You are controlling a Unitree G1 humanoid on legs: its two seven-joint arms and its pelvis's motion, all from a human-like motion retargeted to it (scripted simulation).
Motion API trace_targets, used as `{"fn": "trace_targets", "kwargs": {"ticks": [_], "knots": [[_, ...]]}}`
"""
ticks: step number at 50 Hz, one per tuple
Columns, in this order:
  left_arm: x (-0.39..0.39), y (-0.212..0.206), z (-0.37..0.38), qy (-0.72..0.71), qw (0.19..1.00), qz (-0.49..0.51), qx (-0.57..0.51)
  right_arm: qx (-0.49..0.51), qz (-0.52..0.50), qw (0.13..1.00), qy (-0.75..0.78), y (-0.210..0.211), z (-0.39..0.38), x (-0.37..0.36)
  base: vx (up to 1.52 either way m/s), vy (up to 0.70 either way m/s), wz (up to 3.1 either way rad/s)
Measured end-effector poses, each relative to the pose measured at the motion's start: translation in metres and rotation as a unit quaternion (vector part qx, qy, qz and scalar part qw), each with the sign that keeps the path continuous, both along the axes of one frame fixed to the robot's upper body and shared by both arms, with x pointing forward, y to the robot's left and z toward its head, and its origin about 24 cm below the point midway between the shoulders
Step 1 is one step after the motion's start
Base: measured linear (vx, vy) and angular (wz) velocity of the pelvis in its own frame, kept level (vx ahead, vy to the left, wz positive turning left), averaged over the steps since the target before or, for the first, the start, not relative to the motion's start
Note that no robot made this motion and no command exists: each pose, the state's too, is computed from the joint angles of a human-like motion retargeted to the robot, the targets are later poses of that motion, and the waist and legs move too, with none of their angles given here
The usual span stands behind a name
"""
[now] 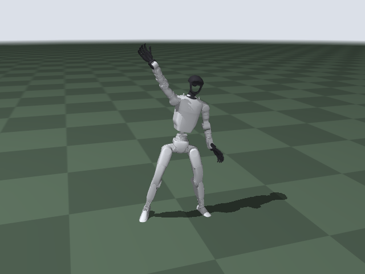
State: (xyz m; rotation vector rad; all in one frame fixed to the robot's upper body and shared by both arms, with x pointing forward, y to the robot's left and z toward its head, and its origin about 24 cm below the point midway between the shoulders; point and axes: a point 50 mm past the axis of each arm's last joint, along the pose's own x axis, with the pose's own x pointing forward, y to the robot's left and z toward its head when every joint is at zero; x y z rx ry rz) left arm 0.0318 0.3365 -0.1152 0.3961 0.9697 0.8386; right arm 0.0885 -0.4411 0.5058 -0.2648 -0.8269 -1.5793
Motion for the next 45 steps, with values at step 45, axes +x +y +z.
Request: {"fn": "trace_targets", "kwargs": {"ticks": [45], "knots": [[0.003, 0.033, 0.022, -0.047, 0.997, 0.042, 0.054, -0.469, -0.256, 0.819, 0.209, 0.170, 0.069, 0.029, 0.01, 0.00, 0.07]]}}
